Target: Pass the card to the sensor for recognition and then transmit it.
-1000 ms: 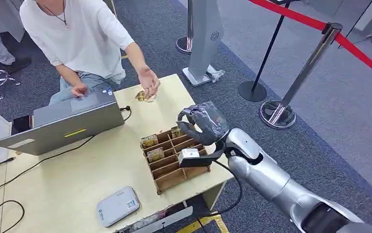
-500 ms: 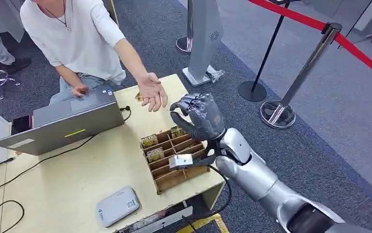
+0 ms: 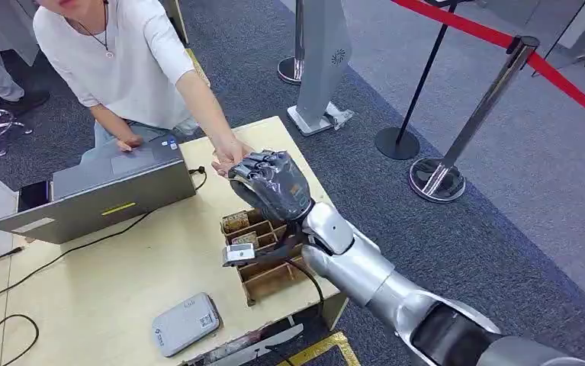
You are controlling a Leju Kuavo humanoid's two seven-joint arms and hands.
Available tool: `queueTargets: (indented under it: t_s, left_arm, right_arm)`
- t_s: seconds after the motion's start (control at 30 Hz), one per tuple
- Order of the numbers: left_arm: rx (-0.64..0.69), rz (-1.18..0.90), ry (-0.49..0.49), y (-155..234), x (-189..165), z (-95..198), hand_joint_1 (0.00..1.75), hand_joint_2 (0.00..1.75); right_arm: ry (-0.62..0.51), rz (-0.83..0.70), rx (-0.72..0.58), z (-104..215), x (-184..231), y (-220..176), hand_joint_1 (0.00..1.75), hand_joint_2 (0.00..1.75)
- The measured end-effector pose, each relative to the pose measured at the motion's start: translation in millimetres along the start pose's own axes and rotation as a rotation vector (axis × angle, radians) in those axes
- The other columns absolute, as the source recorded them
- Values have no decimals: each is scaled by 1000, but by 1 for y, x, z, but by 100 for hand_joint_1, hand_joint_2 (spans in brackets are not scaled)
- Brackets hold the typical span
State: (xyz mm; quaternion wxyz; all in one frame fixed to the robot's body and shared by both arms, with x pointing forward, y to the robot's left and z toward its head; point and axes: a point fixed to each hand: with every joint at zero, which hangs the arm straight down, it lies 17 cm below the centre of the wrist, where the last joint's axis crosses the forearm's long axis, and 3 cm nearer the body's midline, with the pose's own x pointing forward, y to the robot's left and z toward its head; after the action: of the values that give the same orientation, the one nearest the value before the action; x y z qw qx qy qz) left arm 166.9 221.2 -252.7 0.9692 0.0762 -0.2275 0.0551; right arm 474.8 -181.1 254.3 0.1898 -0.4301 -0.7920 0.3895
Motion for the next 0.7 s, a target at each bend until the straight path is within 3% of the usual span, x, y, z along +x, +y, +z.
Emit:
queueTargets:
  t_s: [0.13, 0.17, 0.4, 0.7]
  left_arm:
    - [2, 5, 2, 0, 0, 0, 0, 0]
    - [3, 5, 2, 0, 0, 0, 0, 0]
    - [4, 12, 4, 1, -1, 0, 0, 0]
    - [8, 16, 5, 2, -1, 0, 0, 0]
  right_arm:
    - [9, -5, 37, -5, 1, 13, 0, 175]
    - [14, -9, 46, -5, 0, 16, 0, 0]
    - [30, -29, 78, -7, -1, 28, 0, 0]
    - [41, -176, 69, -9, 4, 27, 0, 0]
